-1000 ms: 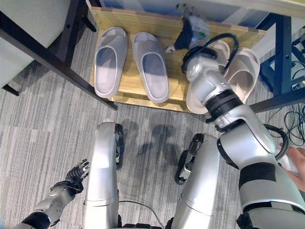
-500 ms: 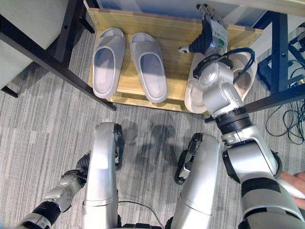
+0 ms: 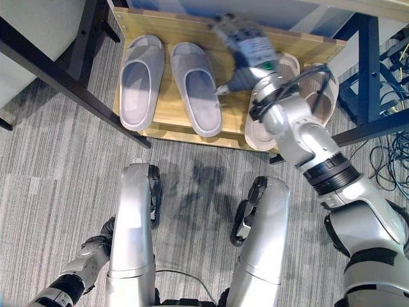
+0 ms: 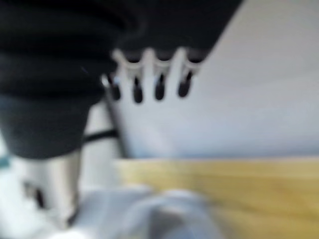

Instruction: Arrange the slippers neatly on the shoe rack.

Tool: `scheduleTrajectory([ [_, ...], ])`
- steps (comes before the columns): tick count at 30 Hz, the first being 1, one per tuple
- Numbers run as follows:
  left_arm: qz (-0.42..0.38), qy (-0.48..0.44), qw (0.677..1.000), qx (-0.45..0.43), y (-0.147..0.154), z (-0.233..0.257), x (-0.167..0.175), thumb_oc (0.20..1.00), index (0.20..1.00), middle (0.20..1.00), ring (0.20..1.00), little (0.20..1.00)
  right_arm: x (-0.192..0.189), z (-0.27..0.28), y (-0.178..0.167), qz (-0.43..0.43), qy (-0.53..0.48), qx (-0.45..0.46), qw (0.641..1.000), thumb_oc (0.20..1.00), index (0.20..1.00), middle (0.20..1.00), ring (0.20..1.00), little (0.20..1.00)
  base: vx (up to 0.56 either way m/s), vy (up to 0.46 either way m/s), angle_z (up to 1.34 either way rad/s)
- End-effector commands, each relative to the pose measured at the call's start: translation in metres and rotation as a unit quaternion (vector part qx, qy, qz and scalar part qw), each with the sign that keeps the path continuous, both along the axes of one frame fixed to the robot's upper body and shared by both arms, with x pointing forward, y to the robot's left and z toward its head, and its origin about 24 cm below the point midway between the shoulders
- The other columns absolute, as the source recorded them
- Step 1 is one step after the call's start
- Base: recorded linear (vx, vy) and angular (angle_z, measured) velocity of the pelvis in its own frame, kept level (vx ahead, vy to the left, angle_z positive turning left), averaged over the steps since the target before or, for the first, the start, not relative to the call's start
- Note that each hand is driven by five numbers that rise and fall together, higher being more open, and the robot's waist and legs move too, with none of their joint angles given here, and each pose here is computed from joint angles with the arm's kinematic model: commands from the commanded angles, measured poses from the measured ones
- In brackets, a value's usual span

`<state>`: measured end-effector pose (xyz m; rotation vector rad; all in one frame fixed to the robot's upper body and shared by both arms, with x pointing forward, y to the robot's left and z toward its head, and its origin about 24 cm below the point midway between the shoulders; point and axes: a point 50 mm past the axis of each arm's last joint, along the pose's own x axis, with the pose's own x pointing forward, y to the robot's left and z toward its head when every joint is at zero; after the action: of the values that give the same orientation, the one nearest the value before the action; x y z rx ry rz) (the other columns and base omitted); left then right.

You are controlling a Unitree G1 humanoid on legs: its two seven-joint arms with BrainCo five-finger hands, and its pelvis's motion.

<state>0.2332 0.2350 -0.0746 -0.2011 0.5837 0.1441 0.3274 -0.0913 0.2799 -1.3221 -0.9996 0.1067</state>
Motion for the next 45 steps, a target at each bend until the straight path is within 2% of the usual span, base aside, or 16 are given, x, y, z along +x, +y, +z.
scheduleTrajectory([
  [1,-0.009,-0.017,1.000,-0.021,-0.022,0.000,0.004,1.000,1.000,1.000,1.000,1.000,-0.030,0.031,0.017,0.065,-0.072,-0.011,0.995,1.000,1.000,1.000,1.000,1.000,0.00,0.000,0.00],
  [5,-0.001,-0.009,1.000,-0.023,-0.022,-0.005,0.001,1.000,1.000,1.000,1.000,1.000,-0.036,0.011,0.023,0.086,-0.054,-0.036,0.994,1.000,1.000,1.000,1.000,1.000,0.00,0.000,0.00],
  [8,0.004,-0.012,1.000,-0.023,-0.024,-0.004,0.002,1.000,1.000,1.000,1.000,1.000,-0.042,0.003,0.026,0.099,-0.038,-0.017,0.994,1.000,1.000,1.000,1.000,1.000,0.00,0.000,0.00],
  [11,0.009,-0.009,1.000,-0.025,-0.025,-0.005,0.002,1.000,1.000,1.000,1.000,1.000,-0.043,-0.002,0.022,0.092,-0.032,0.000,0.995,1.000,1.000,1.000,1.000,1.000,0.00,0.000,0.00],
  [14,0.021,-0.002,0.999,-0.024,-0.026,-0.008,0.000,1.000,1.000,1.000,1.000,1.000,-0.041,-0.010,0.009,0.049,-0.051,0.012,0.997,1.000,1.000,1.000,1.000,1.000,0.00,0.003,-0.01],
  [19,0.023,-0.001,0.999,-0.025,-0.031,-0.008,0.002,1.000,1.000,1.000,1.000,1.000,-0.042,-0.027,0.011,0.051,-0.016,0.032,0.998,1.000,1.000,1.000,1.000,1.000,0.00,0.000,0.00],
  [27,0.016,-0.009,0.999,-0.031,-0.040,-0.007,0.006,1.000,1.000,1.000,1.000,1.000,-0.024,-0.046,0.016,0.051,0.052,0.071,0.995,1.000,1.000,1.000,1.000,1.000,0.00,0.000,0.00],
  [34,0.017,-0.001,1.000,-0.023,-0.041,-0.010,0.004,1.000,1.000,1.000,1.000,1.000,0.003,-0.060,0.008,-0.005,0.094,0.099,0.991,1.000,1.000,1.000,1.000,1.000,0.00,0.000,0.00],
  [45,0.012,0.002,1.000,-0.011,-0.038,-0.010,0.006,1.000,1.000,1.000,1.000,1.000,0.015,-0.069,0.017,0.003,0.151,0.111,0.982,1.000,1.000,1.000,1.000,1.000,0.00,0.000,0.00],
])
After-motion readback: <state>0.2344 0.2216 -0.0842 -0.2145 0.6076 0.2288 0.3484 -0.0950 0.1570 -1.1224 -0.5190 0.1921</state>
